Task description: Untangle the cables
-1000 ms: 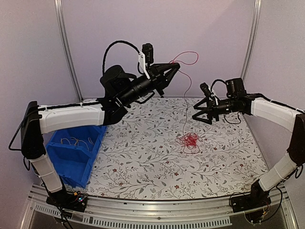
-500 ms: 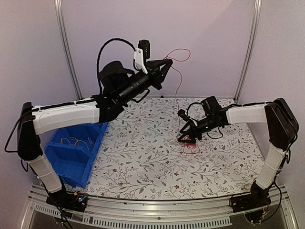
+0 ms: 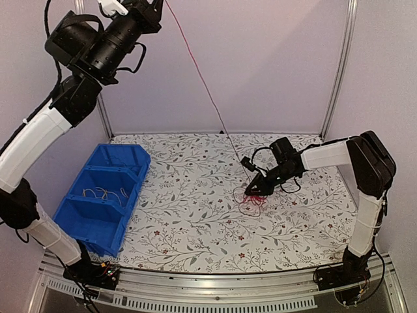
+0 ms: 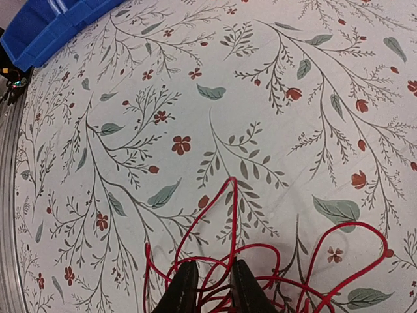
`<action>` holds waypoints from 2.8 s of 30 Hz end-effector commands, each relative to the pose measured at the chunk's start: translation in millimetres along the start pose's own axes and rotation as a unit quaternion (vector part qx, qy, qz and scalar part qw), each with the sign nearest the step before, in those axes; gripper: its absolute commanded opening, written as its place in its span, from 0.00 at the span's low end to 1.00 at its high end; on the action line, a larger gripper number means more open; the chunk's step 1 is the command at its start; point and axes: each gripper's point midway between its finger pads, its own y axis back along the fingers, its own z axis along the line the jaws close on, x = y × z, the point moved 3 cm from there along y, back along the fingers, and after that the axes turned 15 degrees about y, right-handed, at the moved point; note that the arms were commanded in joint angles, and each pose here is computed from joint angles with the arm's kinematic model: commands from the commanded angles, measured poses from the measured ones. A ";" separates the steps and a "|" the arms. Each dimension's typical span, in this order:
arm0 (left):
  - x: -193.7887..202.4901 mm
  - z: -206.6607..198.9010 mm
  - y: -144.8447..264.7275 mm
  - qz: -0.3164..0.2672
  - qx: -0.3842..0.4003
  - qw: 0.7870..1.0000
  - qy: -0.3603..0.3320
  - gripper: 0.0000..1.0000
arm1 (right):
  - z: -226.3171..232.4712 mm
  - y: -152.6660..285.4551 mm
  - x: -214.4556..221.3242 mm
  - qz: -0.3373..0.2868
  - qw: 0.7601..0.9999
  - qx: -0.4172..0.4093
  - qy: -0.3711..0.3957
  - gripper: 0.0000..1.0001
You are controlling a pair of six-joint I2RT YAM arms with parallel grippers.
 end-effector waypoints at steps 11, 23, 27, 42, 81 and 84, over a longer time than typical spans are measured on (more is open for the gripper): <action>-129.0 16.1 49.6 -0.070 -0.121 0.981 -0.136 0.00 | -35.1 8.1 29.9 0.045 0.996 0.047 -0.058 0.31; -197.4 28.5 90.9 -0.098 -0.205 0.956 -0.188 0.00 | -81.5 26.7 70.0 0.108 0.979 0.134 -0.112 0.46; -197.1 30.9 92.9 -0.091 -0.214 0.952 -0.198 0.00 | -104.3 57.3 79.4 0.104 0.970 0.176 -0.132 0.54; -227.0 27.6 106.7 -0.126 -0.224 0.944 -0.207 0.00 | -146.9 123.7 135.9 0.129 0.938 0.259 -0.193 0.62; -240.4 78.9 183.7 -0.040 -0.415 0.858 -0.301 0.00 | -172.6 191.2 192.5 0.145 0.900 0.310 -0.271 0.00; -263.7 77.0 191.9 -0.048 -0.441 0.834 -0.328 0.00 | -174.6 190.0 199.3 0.156 0.895 0.312 -0.278 0.00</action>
